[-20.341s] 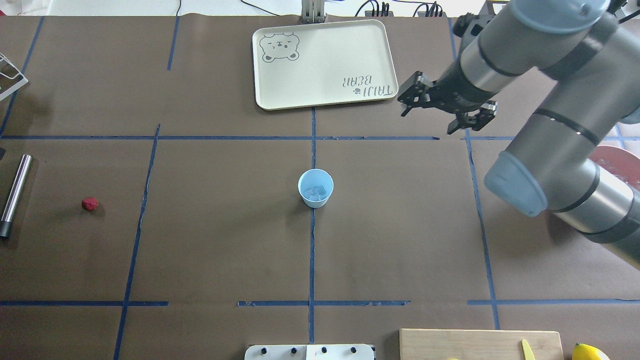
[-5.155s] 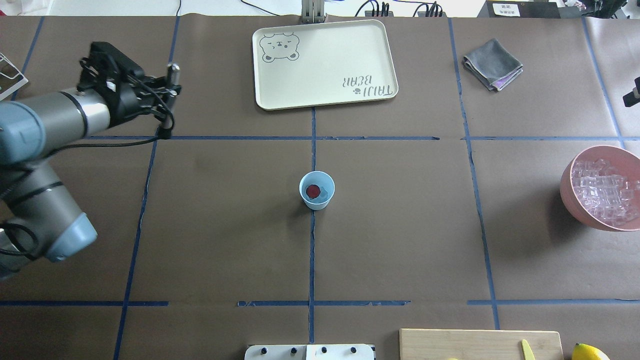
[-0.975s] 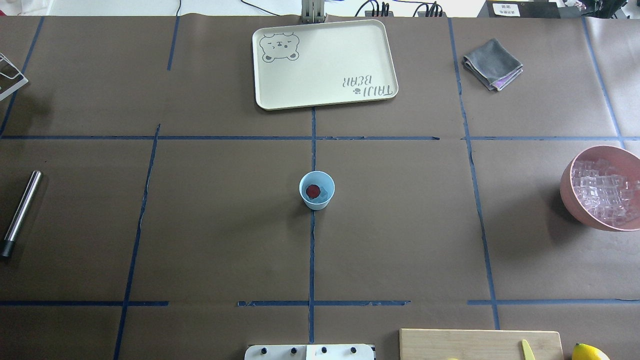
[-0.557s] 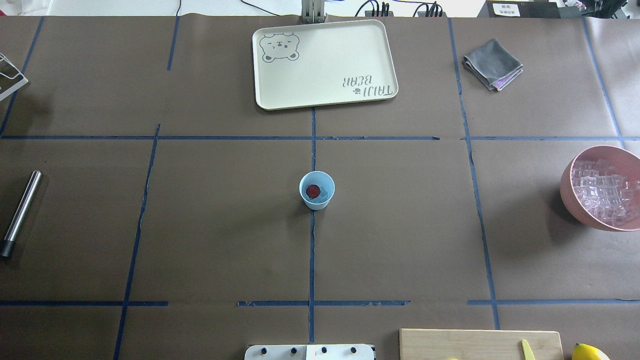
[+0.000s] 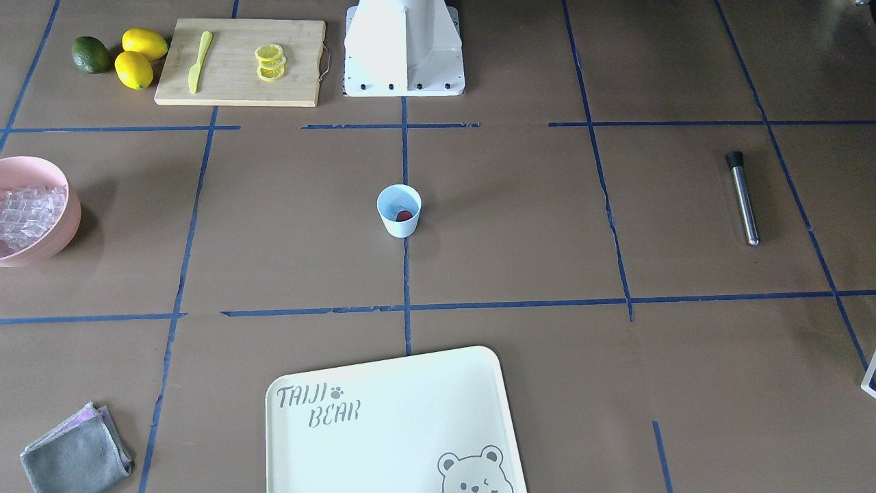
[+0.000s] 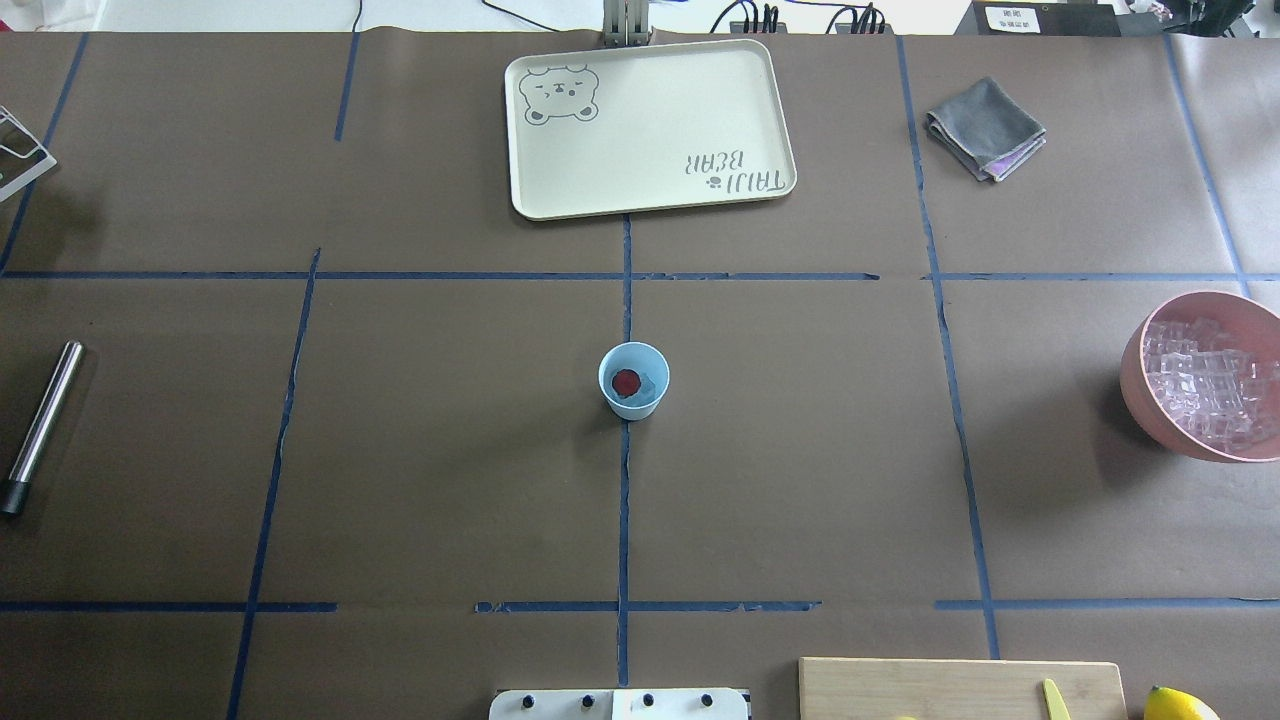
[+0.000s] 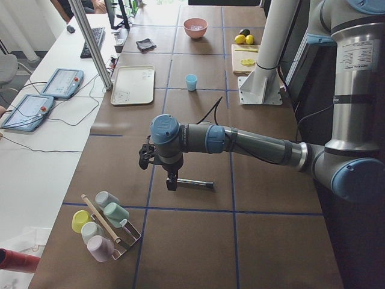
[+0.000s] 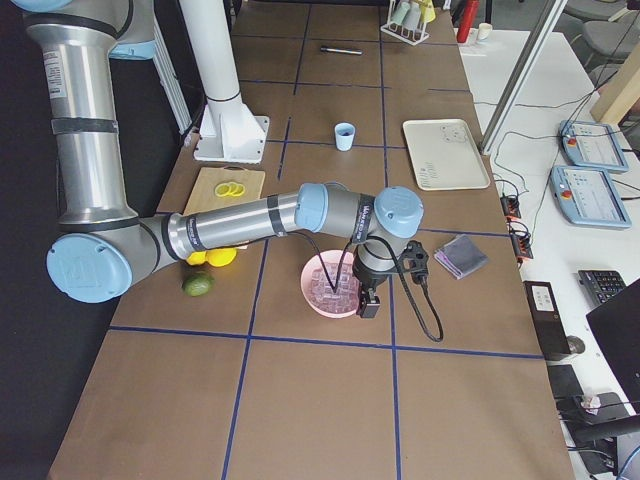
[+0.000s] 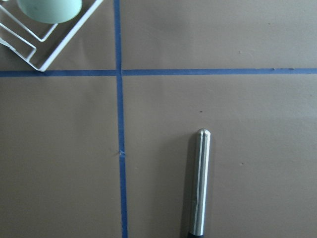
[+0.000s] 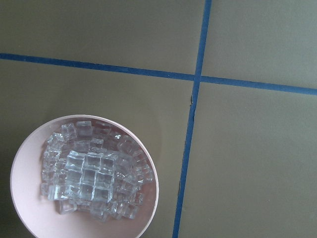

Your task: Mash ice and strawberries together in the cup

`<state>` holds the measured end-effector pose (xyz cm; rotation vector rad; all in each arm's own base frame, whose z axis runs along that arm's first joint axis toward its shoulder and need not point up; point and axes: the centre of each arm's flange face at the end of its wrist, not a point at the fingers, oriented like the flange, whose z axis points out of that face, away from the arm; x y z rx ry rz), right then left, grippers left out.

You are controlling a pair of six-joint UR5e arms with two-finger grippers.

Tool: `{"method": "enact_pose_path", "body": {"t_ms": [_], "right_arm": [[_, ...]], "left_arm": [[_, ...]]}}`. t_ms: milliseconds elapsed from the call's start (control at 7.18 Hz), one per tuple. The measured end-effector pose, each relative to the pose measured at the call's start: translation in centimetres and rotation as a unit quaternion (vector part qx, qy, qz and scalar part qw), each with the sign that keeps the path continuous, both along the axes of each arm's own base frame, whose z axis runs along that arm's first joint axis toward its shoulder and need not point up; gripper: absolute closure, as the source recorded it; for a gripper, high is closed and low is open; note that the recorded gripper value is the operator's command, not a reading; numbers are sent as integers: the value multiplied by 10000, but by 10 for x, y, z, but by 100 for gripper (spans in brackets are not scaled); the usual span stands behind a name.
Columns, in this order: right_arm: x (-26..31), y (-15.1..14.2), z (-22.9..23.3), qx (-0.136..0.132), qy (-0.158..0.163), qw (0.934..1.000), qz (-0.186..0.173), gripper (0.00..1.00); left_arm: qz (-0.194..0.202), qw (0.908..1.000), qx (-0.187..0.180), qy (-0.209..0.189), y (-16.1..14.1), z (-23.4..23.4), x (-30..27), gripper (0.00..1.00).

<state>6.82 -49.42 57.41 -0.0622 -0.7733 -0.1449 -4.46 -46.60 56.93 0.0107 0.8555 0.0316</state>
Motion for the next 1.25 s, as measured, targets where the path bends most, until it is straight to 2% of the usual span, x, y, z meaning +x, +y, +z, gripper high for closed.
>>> {"method": "enact_pose_path", "body": {"t_ms": [279,697,1254], "right_arm": [[0,3,0,2,-9,10000,39,0],[-2,8,-18,200,-107,9997,40,0],[-2,28,-36,371,-109,9992,75,0]], "left_arm": [[48,10000,-13,2,-3,7,2,0],[55,9998,191,25,-5,-11,4,0],[118,9999,107,55,5,-2,9,0]]}}
